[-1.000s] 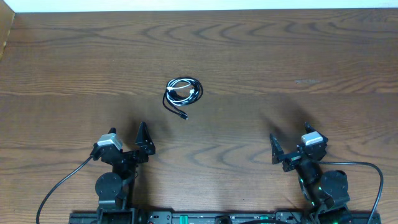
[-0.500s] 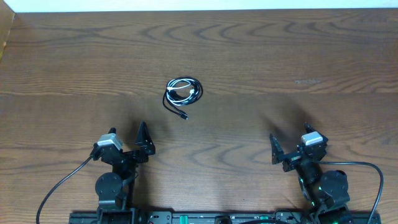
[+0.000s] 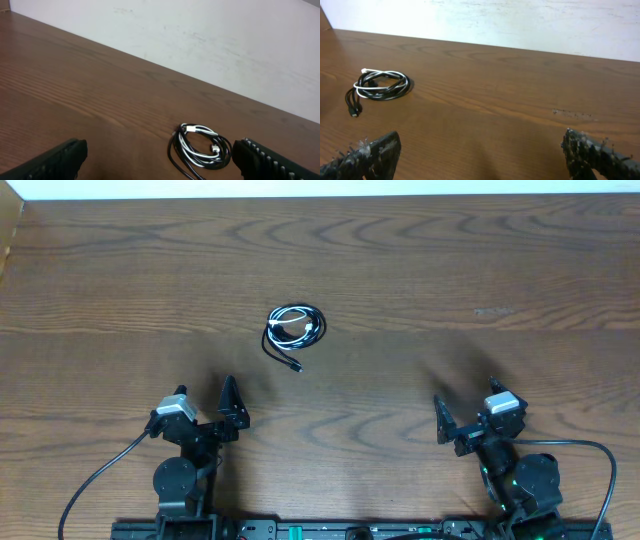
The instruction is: Untangle cables
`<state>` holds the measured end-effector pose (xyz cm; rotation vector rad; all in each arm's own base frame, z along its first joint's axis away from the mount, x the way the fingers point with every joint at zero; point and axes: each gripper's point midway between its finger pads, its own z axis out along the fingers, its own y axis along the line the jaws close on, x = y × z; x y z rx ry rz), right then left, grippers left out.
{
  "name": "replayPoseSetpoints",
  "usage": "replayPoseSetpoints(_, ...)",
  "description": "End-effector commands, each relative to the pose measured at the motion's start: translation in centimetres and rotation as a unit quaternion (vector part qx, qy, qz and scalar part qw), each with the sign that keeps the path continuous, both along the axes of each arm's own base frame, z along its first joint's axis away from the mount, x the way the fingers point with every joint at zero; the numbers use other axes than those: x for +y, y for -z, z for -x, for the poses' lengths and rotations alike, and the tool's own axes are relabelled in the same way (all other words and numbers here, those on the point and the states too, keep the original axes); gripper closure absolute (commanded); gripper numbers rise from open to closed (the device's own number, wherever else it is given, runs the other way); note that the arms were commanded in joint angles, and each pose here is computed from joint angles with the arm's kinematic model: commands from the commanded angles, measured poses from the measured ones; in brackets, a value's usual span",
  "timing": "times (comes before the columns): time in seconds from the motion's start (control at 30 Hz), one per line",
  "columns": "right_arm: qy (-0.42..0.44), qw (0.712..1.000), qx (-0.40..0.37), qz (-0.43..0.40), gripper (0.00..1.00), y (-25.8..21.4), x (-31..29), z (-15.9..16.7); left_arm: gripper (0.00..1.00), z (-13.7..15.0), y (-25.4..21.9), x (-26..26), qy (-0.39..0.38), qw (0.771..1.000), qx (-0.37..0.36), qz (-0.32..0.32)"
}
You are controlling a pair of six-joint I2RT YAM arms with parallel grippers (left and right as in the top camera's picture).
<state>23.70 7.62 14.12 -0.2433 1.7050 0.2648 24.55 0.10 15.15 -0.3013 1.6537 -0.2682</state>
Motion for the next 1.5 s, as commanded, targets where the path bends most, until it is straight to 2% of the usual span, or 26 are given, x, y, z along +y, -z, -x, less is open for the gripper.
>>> replayPoseSetpoints(0.0, -0.001, 1.000, 0.000, 0.008, 0.01, 0.2, 0.0, 0.0, 0.02, 0.1, 1.6, -0.1, 0.002, 1.000, 0.028, -0.004)
replayPoseSetpoints(1.17, -0.001, 1.000, 0.000, 0.008, 0.01, 0.2, 0.0, 0.0, 0.02, 0.1, 1.5, -0.1, 0.002, 1.000, 0.027, -0.005)
replayPoseSetpoints(1.47, -0.001, 1.000, 0.000, 0.008, 0.01, 0.2, 0.0, 0.0, 0.02, 0.5, -2.4, -0.1, 0.002, 1.000, -0.007, -0.005)
